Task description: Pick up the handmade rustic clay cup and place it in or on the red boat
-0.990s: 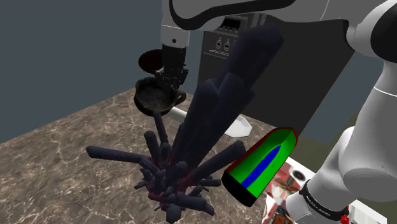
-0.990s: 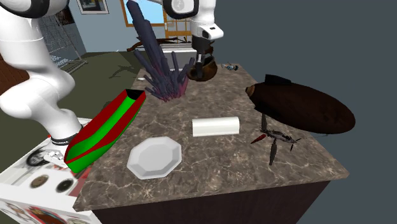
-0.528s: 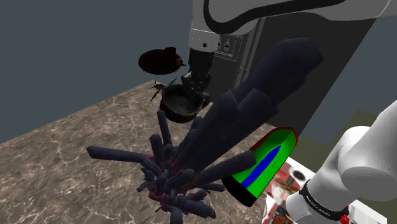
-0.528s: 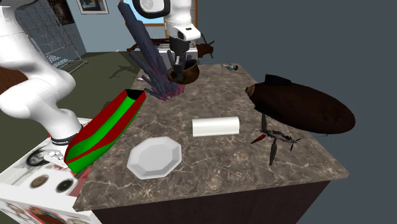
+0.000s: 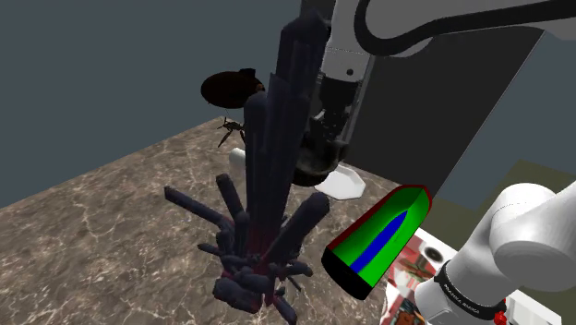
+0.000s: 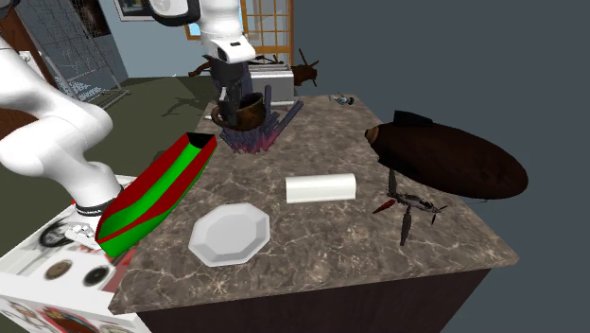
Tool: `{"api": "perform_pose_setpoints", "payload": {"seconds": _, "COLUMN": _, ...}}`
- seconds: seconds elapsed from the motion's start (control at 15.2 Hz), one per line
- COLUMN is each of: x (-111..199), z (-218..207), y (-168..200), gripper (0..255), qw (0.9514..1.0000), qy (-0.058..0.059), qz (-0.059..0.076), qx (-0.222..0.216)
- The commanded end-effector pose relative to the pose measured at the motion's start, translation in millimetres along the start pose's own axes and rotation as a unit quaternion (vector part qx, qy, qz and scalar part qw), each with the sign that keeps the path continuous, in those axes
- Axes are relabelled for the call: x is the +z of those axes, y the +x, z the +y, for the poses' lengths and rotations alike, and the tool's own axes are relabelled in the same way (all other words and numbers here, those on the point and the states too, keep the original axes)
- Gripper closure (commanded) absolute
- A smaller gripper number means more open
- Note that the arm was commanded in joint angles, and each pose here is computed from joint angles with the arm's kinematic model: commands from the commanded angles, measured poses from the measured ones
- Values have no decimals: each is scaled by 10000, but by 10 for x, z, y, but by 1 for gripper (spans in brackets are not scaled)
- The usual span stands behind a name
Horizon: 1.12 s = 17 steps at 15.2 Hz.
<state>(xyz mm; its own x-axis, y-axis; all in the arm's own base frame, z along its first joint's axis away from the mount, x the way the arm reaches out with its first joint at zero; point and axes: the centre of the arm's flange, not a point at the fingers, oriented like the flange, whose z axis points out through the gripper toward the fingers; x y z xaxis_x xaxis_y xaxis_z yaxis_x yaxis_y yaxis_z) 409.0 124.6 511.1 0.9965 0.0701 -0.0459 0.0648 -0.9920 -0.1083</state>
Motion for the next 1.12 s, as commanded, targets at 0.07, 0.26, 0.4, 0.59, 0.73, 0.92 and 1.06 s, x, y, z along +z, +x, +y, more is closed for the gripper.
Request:
{"api": "perform_pose_setpoints", "payload": {"seconds": 0.07, "x": -13, "z": 241, "y": -363, "gripper": 255, "qw": 10000, "qy": 8, "qz": 2, "qx": -9}}
{"api": "perform_pose_setpoints", "payload": {"seconds": 0.26, "x": -29, "z": 447, "y": -700, "gripper": 255, "qw": 10000, "qy": 8, "qz": 2, "qx": -9}}
{"api": "perform_pose_setpoints", "payload": {"seconds": 0.4, "x": -40, "z": 585, "y": -925, "gripper": 255, "qw": 10000, "qy": 8, "qz": 2, "qx": -9}}
{"api": "perform_pose_setpoints", "payload": {"seconds": 0.59, "x": -57, "z": 792, "y": -1262, "gripper": 255, "qw": 10000, "qy": 8, "qz": 2, "qx": -9}}
{"api": "perform_pose_setpoints", "payload": {"seconds": 0.73, "x": -68, "z": 929, "y": -1487, "gripper": 255, "qw": 10000, "qy": 8, "qz": 2, "qx": -9}}
{"api": "perform_pose_setpoints", "payload": {"seconds": 0.92, "x": -84, "z": 1136, "y": -1825, "gripper": 255, "qw": 10000, "qy": 8, "qz": 2, "qx": -9}}
{"api": "perform_pose_setpoints", "payload": {"seconds": 1.06, "x": -97, "z": 1293, "y": -2080, "gripper": 255, "qw": 10000, "qy": 8, "qz": 2, "qx": -9}}
